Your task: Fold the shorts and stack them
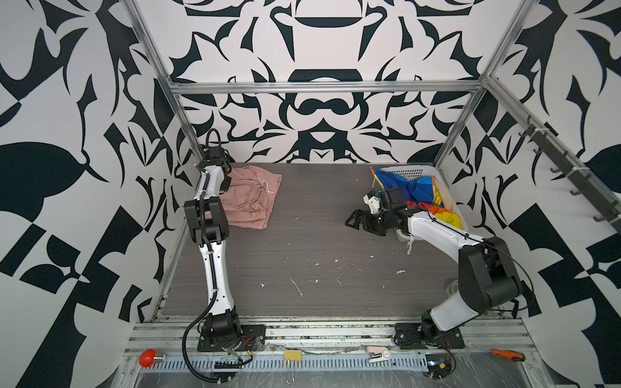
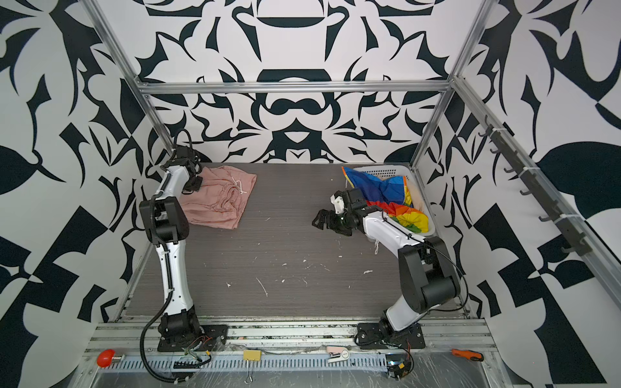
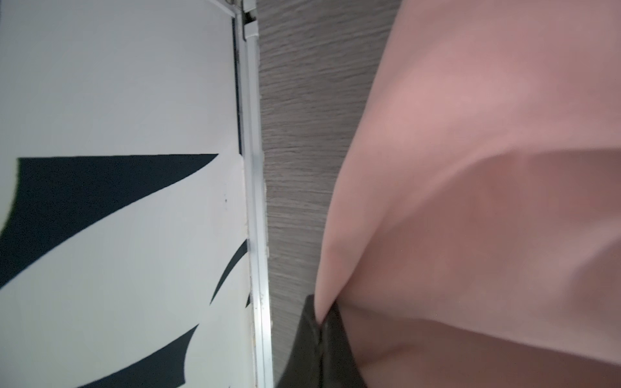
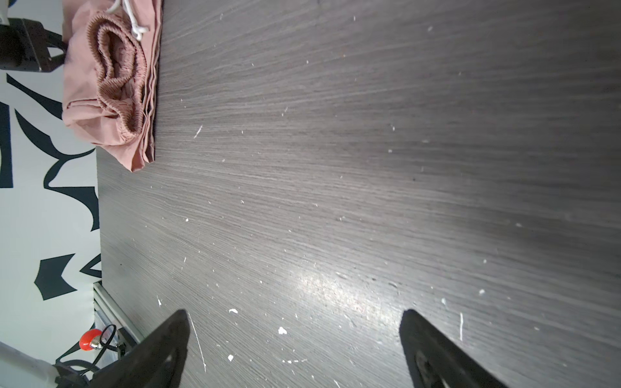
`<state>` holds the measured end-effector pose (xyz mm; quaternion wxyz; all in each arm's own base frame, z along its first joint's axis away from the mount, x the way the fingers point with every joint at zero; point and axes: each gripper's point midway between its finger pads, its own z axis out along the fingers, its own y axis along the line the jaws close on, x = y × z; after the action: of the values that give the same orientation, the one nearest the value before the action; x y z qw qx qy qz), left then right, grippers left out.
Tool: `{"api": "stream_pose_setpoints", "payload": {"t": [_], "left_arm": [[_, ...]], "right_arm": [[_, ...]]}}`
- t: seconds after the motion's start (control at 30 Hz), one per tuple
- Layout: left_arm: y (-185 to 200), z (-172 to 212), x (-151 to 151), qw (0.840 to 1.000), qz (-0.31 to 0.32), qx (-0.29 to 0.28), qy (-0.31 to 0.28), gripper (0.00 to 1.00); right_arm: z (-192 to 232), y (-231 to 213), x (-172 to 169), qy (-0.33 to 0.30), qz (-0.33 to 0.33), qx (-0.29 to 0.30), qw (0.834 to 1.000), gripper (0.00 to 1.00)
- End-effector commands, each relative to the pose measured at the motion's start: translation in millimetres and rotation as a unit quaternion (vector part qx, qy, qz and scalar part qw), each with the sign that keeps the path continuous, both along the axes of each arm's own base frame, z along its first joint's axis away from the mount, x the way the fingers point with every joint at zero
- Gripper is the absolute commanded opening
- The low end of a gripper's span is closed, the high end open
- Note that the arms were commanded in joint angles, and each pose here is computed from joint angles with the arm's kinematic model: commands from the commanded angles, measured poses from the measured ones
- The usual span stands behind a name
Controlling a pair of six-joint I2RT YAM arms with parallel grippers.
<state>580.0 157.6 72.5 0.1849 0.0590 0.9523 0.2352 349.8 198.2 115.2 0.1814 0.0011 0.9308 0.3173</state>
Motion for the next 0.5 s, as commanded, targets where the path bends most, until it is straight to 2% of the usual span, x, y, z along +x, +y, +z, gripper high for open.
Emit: {"api": "stream_pose_setpoints", "payload": {"t": [0.0,0.13,0.17,0.2,0.23,0.27,0.37,0.47], "left_arm": [[15.6,6.5,2.3,1.000,0.007,0.028,-0.007,0.00],[26.1,23.0,6.6,0.998,0.017,0.049,-0.028,0.00],[27.7,29.6,6.7,0.998,0.024,0.053,-0.036,0.05],[28.1,38.0,6.6,0.997,0.031,0.052,-0.046,0.23],[27.2,45.8,5.9,0.997,0.037,0.049,-0.055,0.65],[26.6,55.1,4.7,0.996,0.044,0.050,-0.066,1.00],[23.1,86.8,0.6,0.992,0.065,0.047,-0.099,0.99],[-8.5,125.5,2.6,0.989,0.045,0.009,-0.143,0.99]], "right_arm": [[36.1,2.8,18.6,-0.041,-0.008,0.013,0.999,1.00],[58.5,1.5,23.8,-0.059,-0.016,0.013,0.998,1.00],[66.0,-2.7,25.1,-0.068,-0.020,0.004,0.997,1.00],[75.4,-9.7,27.4,-0.079,-0.029,-0.005,0.996,1.00],[82.2,-15.7,29.8,-0.085,-0.038,-0.008,0.996,1.00],[92.9,-28.8,34.3,-0.093,-0.059,-0.007,0.994,1.00],[116.9,-79.8,46.3,-0.108,-0.134,-0.026,0.985,1.00],[127.7,-133.8,52.9,-0.109,-0.208,-0.058,0.970,1.00]]}}
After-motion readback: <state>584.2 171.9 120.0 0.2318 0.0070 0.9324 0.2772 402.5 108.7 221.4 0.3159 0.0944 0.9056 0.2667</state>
